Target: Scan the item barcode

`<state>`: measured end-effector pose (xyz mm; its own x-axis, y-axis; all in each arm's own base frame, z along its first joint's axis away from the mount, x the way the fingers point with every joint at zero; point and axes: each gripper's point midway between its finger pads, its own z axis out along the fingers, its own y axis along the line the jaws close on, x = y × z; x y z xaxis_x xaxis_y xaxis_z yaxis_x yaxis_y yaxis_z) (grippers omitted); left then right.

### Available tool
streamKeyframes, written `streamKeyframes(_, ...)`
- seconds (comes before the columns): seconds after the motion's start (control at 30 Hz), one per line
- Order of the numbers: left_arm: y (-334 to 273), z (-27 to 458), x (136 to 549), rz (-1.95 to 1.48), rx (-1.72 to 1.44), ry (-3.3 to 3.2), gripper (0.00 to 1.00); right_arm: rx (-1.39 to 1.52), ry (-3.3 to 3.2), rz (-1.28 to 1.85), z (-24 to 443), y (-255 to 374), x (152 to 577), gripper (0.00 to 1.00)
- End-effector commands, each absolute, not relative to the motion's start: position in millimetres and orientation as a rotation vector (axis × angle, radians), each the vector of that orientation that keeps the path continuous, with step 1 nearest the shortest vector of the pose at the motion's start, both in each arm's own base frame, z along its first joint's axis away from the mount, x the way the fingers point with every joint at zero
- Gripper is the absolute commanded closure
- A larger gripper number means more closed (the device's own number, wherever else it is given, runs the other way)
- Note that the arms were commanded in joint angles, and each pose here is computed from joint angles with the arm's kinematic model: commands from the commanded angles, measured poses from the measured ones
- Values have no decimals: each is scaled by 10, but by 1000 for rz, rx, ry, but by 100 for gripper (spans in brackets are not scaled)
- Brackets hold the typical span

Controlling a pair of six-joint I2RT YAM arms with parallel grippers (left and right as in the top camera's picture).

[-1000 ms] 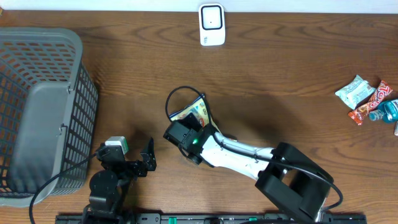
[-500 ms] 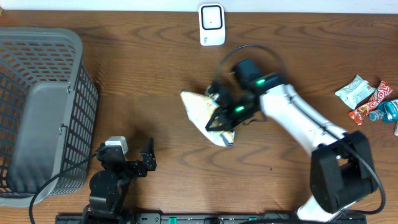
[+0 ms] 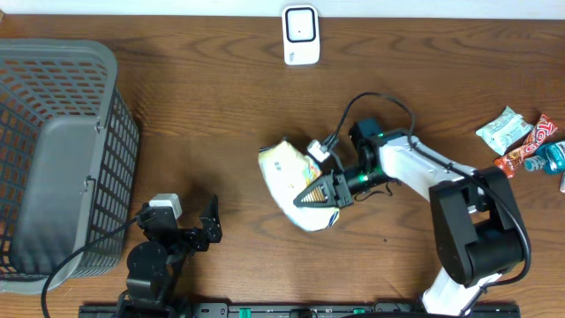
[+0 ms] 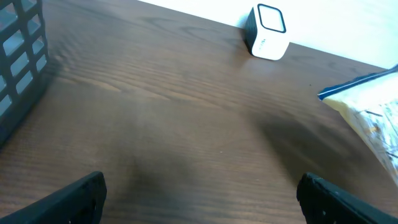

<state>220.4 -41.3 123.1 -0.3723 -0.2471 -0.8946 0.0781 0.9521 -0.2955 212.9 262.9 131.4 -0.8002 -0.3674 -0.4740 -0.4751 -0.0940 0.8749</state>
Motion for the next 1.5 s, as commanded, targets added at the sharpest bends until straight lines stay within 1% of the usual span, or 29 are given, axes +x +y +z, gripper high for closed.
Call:
streamKeyframes(0.0, -410, 1129, 2189, -343, -133, 1951, 2, -1031, 1840, 2074, 1462, 2683, 2094, 99)
streamKeyframes(0.17, -410, 1129, 2189, -343, -134, 1951, 2, -1068, 1797, 2049, 1462, 2691, 2085, 99)
streamKeyframes(0.5, -410, 1129, 2189, -343, -133, 1951, 2, -1047, 1822, 2064, 1463, 2687, 2084, 99)
streamKeyframes(0.63, -410, 1129, 2189, -343, -133, 1951, 2, -977, 1906, 2115, 1468, 2684, 2094, 99)
streamKeyframes(0.83, -410, 1129, 2189, -343, -133, 1951, 2, -749, 2125, 2208, 1446, 2632, 2231, 99)
streamKeyframes(0.9, -410, 1129, 2189, -343, -133, 1951, 2, -769, 2247, 2071, 1261, 2623, 2343, 99)
streamKeyframes(1.0, -410, 1129, 2189, -343, -133, 1951, 2, -663, 2608, 1665, 853, 2563, 2655, 99)
streamKeyframes(1.1, -410, 1129, 2189, -343, -133, 1951, 2, -724, 2573, 1544, 1006, 2648, 2885, 99)
streamKeyframes(1.17, -410, 1129, 2189, -343, -133, 1951, 2, -758, 2525, 1398, 1214, 2721, 3186, 99)
streamKeyframes(1.2, -410, 1129, 2189, -343, -134, 1951, 2, -733, 2543, 1253, 1235, 2691, 3377, 99)
streamKeyframes(1.27, -410, 1129, 2189, -343, -133, 1951, 2, -604, 2592, 830, 1212, 2466, 3855, 99)
streamKeyframes(1.37, -410, 1129, 2189, -343, -133, 1951, 2, -451, 2548, 333, 1317, 2066, 4360, 99)
streamKeyframes(1.4, -410, 1129, 2189, -343, -133, 1951, 2, -425, 2527, 250, 1372, 1992, 4458, 99)
streamKeyframes(1.47, -410, 1129, 2189, -343, -134, 1951, 2, -419, 2496, 189, 1438, 1961, 4594, 99)
